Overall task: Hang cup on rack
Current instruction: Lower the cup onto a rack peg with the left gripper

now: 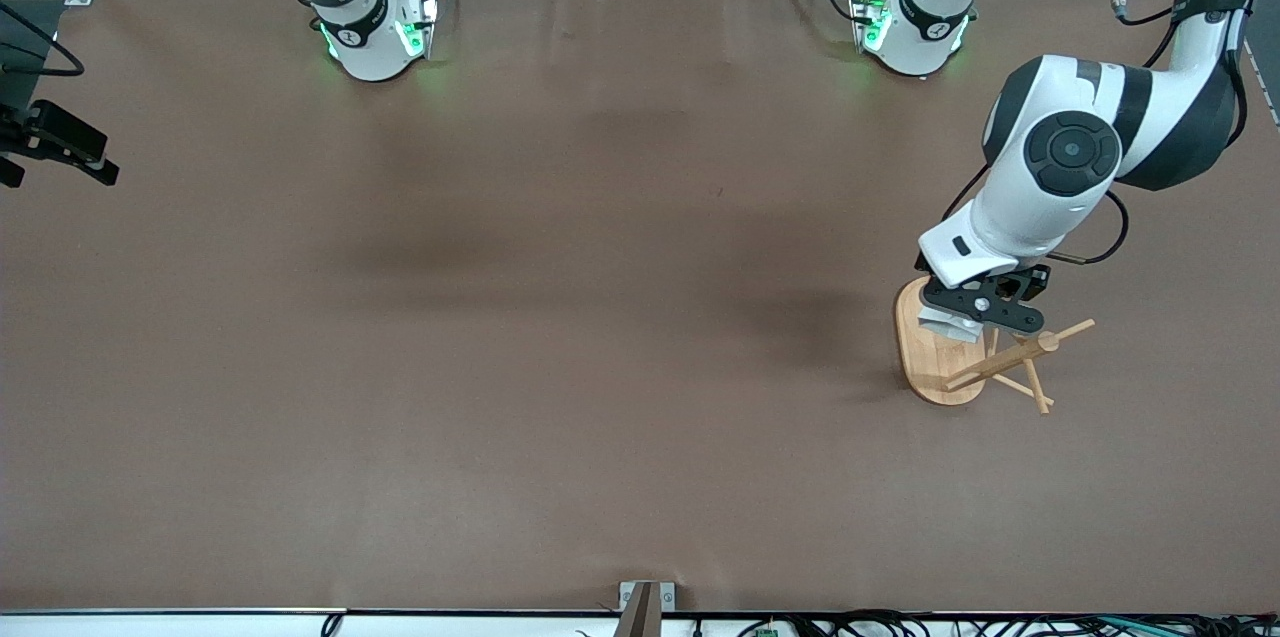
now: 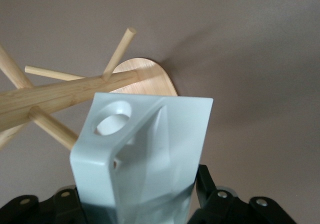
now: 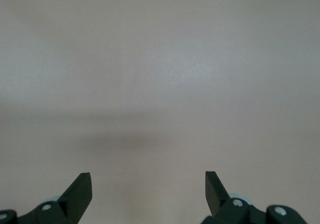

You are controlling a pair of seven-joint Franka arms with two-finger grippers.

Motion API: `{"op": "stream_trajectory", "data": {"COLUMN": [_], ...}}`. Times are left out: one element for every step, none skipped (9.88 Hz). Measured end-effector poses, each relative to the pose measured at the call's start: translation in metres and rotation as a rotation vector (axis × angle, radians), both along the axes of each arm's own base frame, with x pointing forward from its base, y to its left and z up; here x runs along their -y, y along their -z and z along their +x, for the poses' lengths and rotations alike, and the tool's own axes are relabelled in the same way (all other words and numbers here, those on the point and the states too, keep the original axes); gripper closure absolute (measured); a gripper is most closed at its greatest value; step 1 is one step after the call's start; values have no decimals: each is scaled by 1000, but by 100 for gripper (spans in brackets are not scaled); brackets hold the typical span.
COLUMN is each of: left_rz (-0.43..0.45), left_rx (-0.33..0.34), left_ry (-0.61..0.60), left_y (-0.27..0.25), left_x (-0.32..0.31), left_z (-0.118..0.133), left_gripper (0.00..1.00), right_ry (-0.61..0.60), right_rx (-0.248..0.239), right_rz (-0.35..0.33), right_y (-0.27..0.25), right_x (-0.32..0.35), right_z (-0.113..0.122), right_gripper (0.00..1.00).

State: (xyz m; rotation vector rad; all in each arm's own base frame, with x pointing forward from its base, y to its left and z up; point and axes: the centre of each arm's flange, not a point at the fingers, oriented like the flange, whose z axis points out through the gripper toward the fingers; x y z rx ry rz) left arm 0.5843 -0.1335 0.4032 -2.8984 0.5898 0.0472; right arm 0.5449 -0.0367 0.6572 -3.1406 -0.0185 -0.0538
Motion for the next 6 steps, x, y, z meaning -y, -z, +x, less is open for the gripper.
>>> {"op": "stream_trajectory", "data": {"left_rz": [-3,-8,-11,-16,-18,-20], "left_rx": [5,13,15,15,16,15], "left_ry": [-4,-5,-5,-7,-12,-18], "left_y": [1,2,6,10,12,15], "left_x": [-4,-6,-7,-8,-11,-15], "left_z": [2,3,4,6,8,9], "left_gripper": [20,20,20,20,20,20], "right_ry": [0,0,0,0,-1,-1], "right_rx": [2,2,3,4,5,5], "right_rz": [0,0,3,10,15,16], "right_y": [0,0,0,0,0,0], "right_x": [0,0,0,-1,-1,-1], "right_z": [0,0,0,0,0,1], "right_gripper": [0,0,0,0,0,0]}}
